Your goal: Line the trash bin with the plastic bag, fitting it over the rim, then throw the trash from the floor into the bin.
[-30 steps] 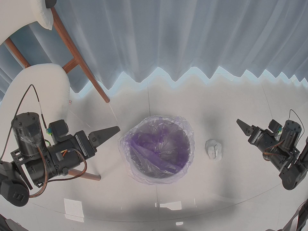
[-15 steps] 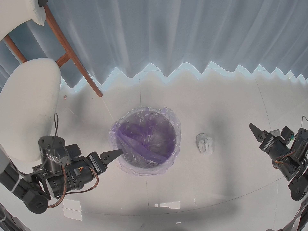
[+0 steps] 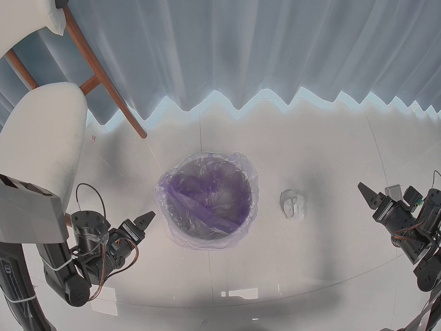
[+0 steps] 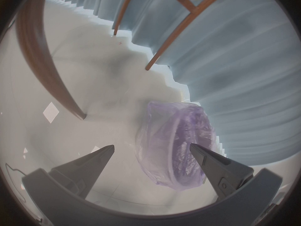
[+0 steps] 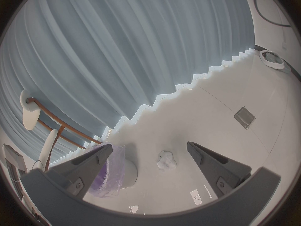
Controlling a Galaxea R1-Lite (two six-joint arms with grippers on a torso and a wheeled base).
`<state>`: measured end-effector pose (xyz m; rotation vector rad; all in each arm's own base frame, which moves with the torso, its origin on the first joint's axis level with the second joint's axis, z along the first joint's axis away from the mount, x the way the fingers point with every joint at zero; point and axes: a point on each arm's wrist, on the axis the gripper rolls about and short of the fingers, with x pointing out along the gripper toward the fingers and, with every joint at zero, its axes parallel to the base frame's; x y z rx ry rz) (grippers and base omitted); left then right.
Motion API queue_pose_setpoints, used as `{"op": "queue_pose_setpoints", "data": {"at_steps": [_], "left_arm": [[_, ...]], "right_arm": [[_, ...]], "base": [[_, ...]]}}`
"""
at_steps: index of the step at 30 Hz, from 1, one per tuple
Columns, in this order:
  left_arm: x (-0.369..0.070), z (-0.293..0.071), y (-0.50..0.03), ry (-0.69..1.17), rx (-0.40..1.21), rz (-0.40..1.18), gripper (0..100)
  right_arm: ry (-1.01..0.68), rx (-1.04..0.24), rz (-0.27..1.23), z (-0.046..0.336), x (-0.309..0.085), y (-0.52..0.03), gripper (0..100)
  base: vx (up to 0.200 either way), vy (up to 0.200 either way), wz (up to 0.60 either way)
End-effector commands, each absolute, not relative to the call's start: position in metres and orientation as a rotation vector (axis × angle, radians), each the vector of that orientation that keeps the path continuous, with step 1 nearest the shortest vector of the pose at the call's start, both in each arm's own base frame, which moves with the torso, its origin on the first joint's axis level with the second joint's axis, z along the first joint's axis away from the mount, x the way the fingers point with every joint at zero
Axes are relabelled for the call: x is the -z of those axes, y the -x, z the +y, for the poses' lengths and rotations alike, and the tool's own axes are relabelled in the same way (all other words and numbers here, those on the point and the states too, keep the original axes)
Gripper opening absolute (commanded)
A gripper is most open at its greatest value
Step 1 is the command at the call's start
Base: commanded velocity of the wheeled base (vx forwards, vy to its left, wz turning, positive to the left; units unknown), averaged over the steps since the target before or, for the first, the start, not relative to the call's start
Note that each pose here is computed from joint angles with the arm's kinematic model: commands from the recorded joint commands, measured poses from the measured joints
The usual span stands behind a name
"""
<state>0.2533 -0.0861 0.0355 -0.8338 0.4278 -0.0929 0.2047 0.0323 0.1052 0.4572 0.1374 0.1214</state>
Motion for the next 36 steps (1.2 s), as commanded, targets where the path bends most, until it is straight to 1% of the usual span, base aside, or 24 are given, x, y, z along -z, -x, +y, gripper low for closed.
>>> {"op": "queue_pose_setpoints", "data": {"at_steps": [1, 5, 10, 12, 13, 17, 27, 30, 36], "left_arm": [[-0.016, -0.084, -0.259, 0.859, 0.030, 0.472, 100], [-0.011, -0.086, -0.260, 0.887, 0.001, 0.477, 100], [0.008, -0.089, -0.270, 0.887, -0.026, 0.510, 100], [0.011, -0.090, -0.273, 0.887, -0.028, 0.509, 100], [0.020, -0.091, -0.283, 0.889, -0.036, 0.503, 100], [0.023, -0.091, -0.296, 0.903, -0.034, 0.475, 100], [0.037, -0.106, -0.337, 0.960, 0.022, 0.398, 100], [0.035, -0.107, -0.347, 0.969, 0.036, 0.367, 100], [0.037, -0.106, -0.358, 0.972, 0.060, 0.354, 100]], "right_arm": [[-0.459, -0.125, 0.135, 0.033, -0.105, -0.204, 100], [-0.460, -0.123, 0.142, 0.033, -0.104, -0.202, 100], [-0.462, -0.124, 0.139, 0.033, -0.104, -0.202, 100], [-0.464, -0.124, 0.139, 0.033, -0.104, -0.202, 100], [-0.474, -0.123, 0.139, 0.033, -0.105, -0.202, 100], [-0.489, -0.126, 0.128, 0.032, -0.107, -0.200, 100], [-0.493, -0.122, 0.143, 0.031, -0.106, -0.190, 100], [-0.494, -0.124, 0.132, 0.030, -0.108, -0.189, 100], [-0.490, -0.126, 0.126, 0.030, -0.109, -0.189, 100]], "base": [[0.000, 0.000, 0.00], [0.000, 0.000, 0.00], [0.000, 0.000, 0.00], [0.000, 0.000, 0.00], [0.000, 0.000, 0.00], [0.000, 0.000, 0.00], [0.000, 0.000, 0.00], [0.000, 0.000, 0.00], [0.000, 0.000, 0.00]]}}
